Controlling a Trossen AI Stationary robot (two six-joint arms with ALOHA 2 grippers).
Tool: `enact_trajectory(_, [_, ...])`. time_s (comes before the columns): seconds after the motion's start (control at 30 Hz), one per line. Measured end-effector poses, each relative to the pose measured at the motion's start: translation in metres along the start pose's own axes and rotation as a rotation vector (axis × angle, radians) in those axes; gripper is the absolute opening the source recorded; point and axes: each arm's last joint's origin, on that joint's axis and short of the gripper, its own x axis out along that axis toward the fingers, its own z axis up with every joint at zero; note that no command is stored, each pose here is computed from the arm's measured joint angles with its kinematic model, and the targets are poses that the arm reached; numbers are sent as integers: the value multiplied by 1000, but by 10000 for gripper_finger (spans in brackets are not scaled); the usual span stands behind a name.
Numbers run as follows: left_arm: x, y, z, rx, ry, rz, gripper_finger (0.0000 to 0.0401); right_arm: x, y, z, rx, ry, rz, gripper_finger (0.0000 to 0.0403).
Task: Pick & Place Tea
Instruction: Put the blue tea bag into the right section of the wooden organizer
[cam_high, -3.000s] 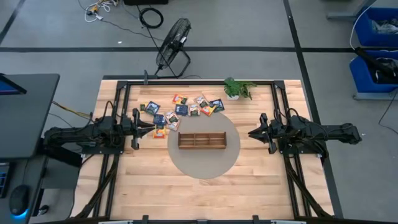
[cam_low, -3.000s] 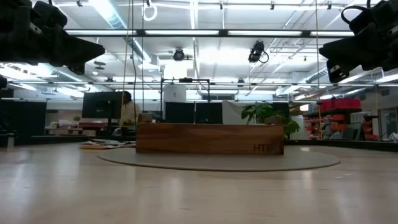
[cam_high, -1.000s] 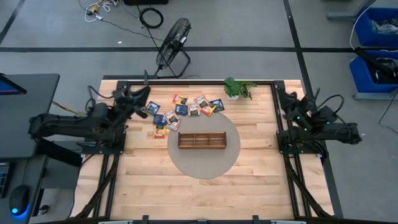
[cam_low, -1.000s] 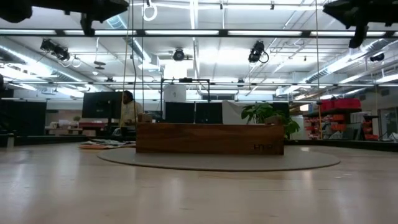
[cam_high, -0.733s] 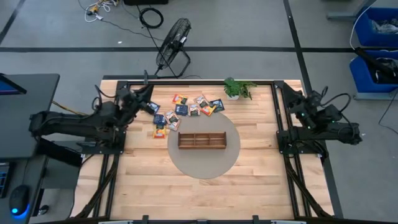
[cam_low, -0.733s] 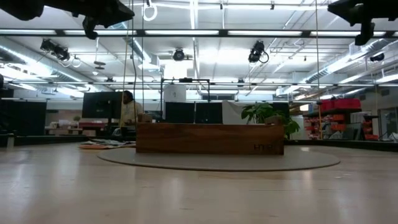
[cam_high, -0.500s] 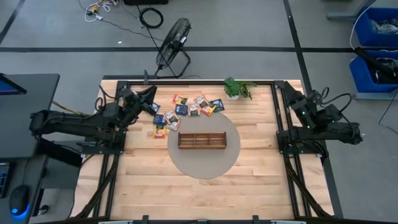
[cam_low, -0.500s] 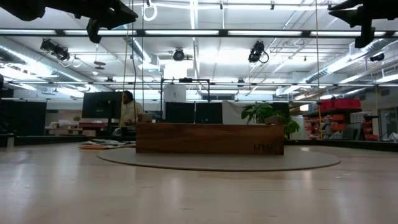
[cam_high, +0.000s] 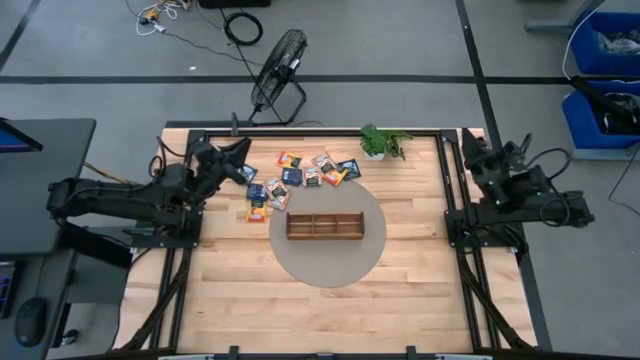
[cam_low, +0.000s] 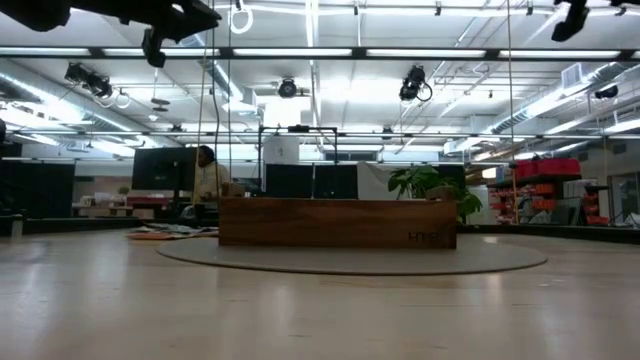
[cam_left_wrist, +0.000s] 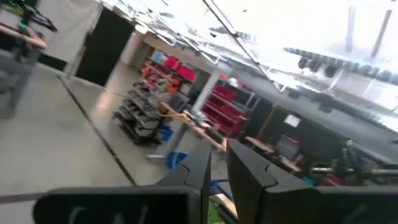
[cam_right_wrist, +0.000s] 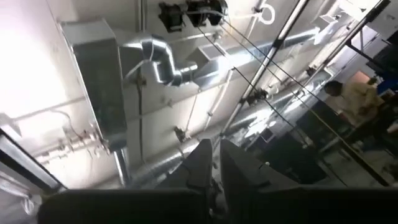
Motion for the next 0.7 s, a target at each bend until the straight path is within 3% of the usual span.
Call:
enact_trajectory(0.17, [4,-12,18,-119,-39,-43,53,25,15,-6,-57,82,-17,41])
enact_trajectory(0.3, [5,-17,27,32,-64,-47,53,45,26,-6,-146,110,-28,41])
enact_trajectory(0.37, [6,-17,26,49,-57,-47,53,51,29,-8,-169,117,-56,41])
enact_trajectory(0.7, [10,-13,30,-249,-68,-82,53,71,37,-32,-89,210,-8,48])
